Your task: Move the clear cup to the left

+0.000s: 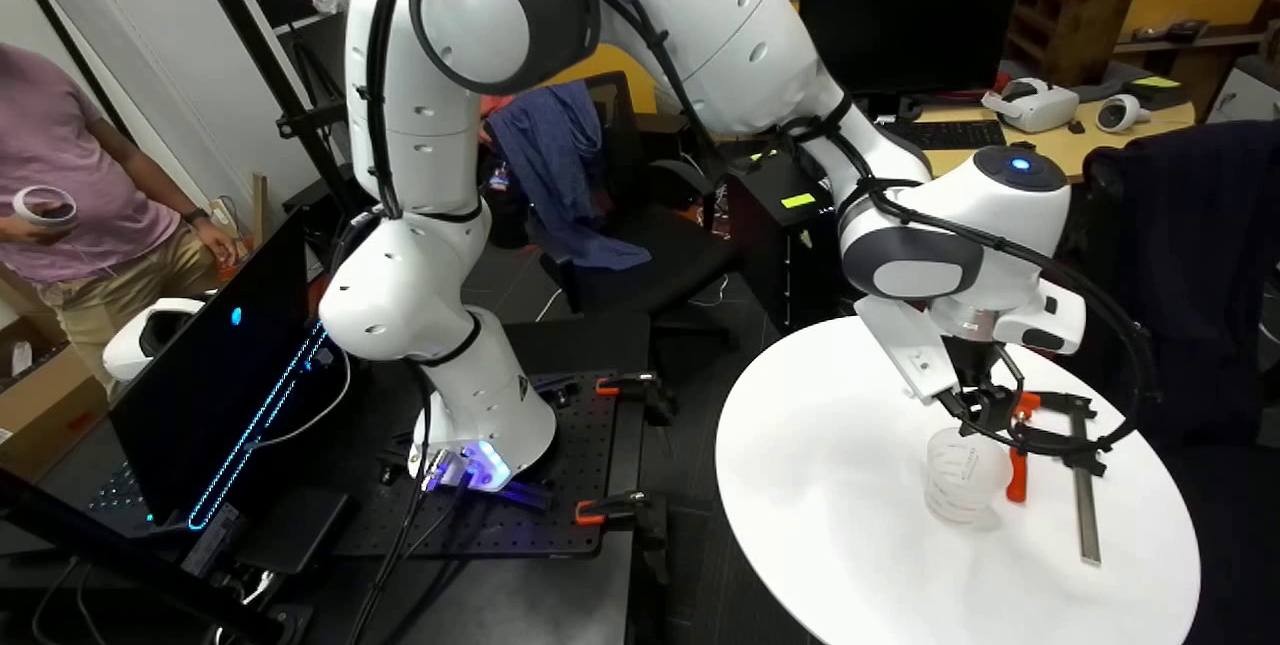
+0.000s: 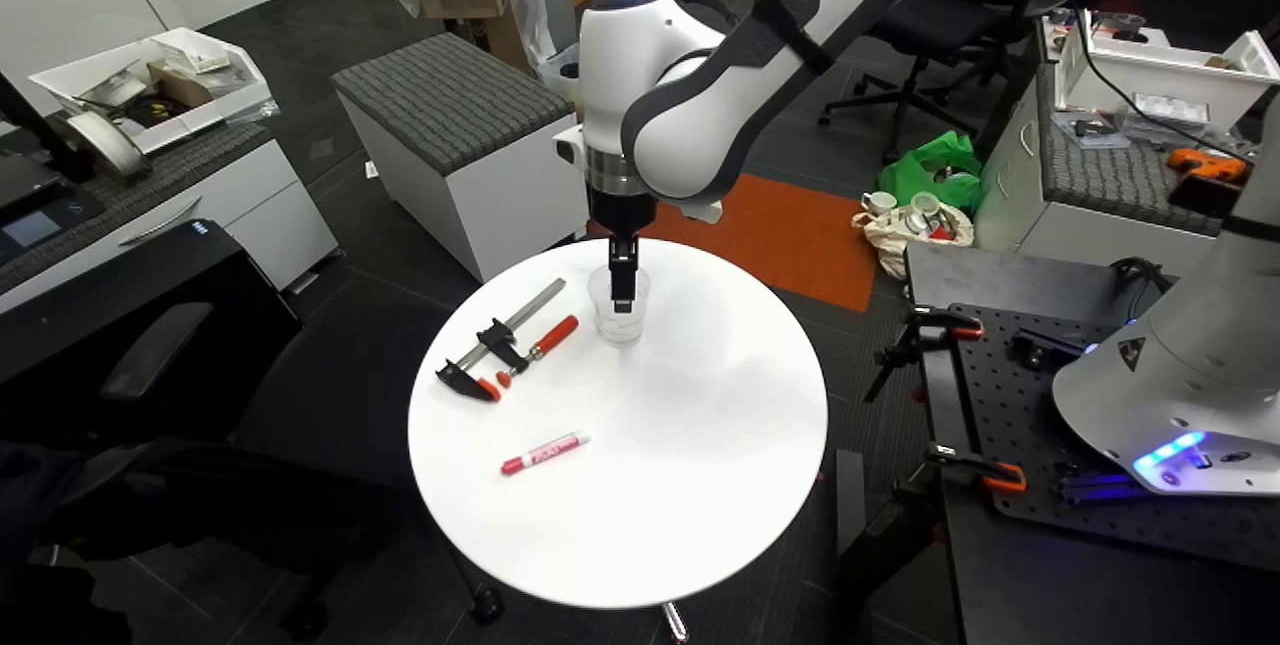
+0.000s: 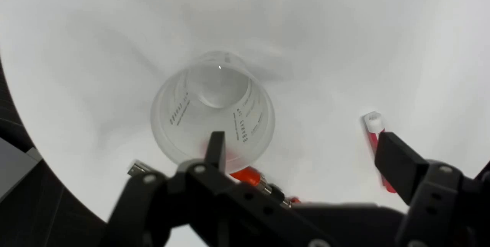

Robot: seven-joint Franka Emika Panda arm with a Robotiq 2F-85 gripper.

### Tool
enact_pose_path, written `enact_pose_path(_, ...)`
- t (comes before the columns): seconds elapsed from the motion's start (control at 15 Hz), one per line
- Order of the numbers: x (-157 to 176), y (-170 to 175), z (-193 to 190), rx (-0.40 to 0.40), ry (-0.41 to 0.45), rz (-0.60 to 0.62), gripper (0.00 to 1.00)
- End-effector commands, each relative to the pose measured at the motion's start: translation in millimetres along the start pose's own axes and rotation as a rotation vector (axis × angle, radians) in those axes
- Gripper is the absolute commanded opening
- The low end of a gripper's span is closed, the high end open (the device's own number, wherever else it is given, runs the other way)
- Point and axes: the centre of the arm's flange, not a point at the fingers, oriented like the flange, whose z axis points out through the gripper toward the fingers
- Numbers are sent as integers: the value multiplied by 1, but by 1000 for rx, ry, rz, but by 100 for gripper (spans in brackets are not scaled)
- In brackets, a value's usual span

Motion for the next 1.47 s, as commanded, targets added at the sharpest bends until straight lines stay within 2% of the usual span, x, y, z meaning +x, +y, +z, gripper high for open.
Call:
enact_pose_path(0.0, 20, 12, 13, 9, 9, -2, 100)
enact_pose_path(0.47, 39, 23, 44, 29, -19, 19, 100)
enact_pose_path(1.0, 30, 17, 65, 64, -111, 51, 100)
enact_pose_path(1.13, 28, 16, 66, 73, -123, 58, 72)
enact_pose_path(1.4, 27, 16, 65, 77, -124, 66, 41)
